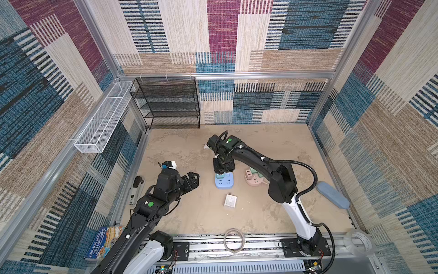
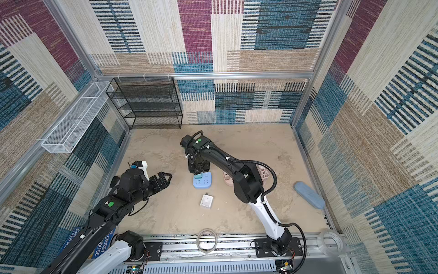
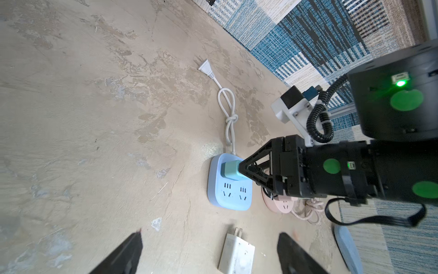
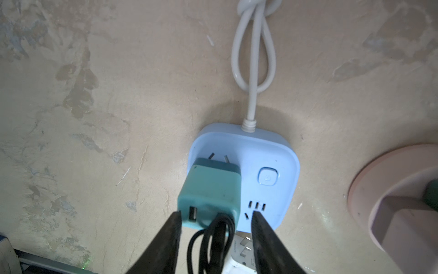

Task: Insert plugs into power strip
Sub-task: Insert the plug into the socket, then pick up the plug from the center of the table.

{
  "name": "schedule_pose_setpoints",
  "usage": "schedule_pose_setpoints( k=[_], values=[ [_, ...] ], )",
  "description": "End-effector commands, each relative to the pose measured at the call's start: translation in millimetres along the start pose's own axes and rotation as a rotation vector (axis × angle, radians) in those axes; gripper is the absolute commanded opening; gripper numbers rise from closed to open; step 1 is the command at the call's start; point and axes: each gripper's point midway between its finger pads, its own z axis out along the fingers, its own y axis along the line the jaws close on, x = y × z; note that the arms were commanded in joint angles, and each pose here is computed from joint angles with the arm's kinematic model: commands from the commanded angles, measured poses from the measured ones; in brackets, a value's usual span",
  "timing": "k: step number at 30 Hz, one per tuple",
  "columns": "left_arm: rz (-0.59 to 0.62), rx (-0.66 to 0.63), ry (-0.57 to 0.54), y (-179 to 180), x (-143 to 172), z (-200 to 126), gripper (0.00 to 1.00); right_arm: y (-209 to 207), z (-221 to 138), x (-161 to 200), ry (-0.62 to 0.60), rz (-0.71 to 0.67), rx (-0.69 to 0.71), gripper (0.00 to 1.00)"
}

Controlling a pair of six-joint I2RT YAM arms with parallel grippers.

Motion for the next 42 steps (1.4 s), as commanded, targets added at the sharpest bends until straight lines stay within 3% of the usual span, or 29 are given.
schedule_pose_setpoints(
  k=[1, 10, 16, 19, 23, 24, 26, 27, 34, 38, 42],
  values=[
    [0.005, -0.009, 0.011, 2.0, 2.1, 2.6, 0.94, 4.6, -21.3, -10.3, -0.055, 0.001, -0.029, 0.51],
    [0.05, -0.018, 0.096, 3.9, 15.6, 20.1, 0.96, 12.2, -87.4, -21.8, -0.173, -0.031, -0.096, 0.53],
    [0.094, 0.018, 0.15, -1.6, 26.3, 21.0, 0.94, -3.5, -125.4, -16.4, -0.365, -0.015, -0.173, 0.51],
    [0.12, 0.017, 0.185, -0.9, 35.5, 18.3, 0.93, -8.3, -112.3, 9.9, -0.393, -0.048, -0.285, 0.47],
    [0.142, 0.0, 0.218, 5.6, 46.7, 13.8, 0.92, -32.5, -79.8, 50.1, -0.297, -0.031, -0.259, 0.49],
    [0.142, 0.005, 0.224, 6.1, 49.3, 13.2, 0.92, -34.5, -73.4, 59.6, -0.293, -0.054, -0.259, 0.53],
    [0.146, 0.022, 0.236, 5.5, 54.9, 12.0, 0.92, -40.0, -68.3, 75.0, -0.34, -0.106, -0.257, 0.86],
    [0.149, 0.028, 0.238, 5.0, 55.9, 11.4, 0.91, -40.9, -67.3, 80.1, -0.364, -0.142, -0.267, 0.91],
    [0.165, 0.049, 0.25, -0.4, 56.0, 9.7, 0.9, -61.3, -50.8, 89.5, -0.471, -0.358, -0.186, 0.83],
    [0.153, 0.037, 0.241, -0.4, 53.1, 11.4, 0.89, -56.0, -33.9, 95.0, -0.459, -0.461, -0.169, 0.72],
    [0.13, 0.055, 0.224, -1.7, 52.4, 12.5, 0.89, -52.0, -15.7, 105.2, -0.424, -0.536, -0.137, 0.73]
  ],
)
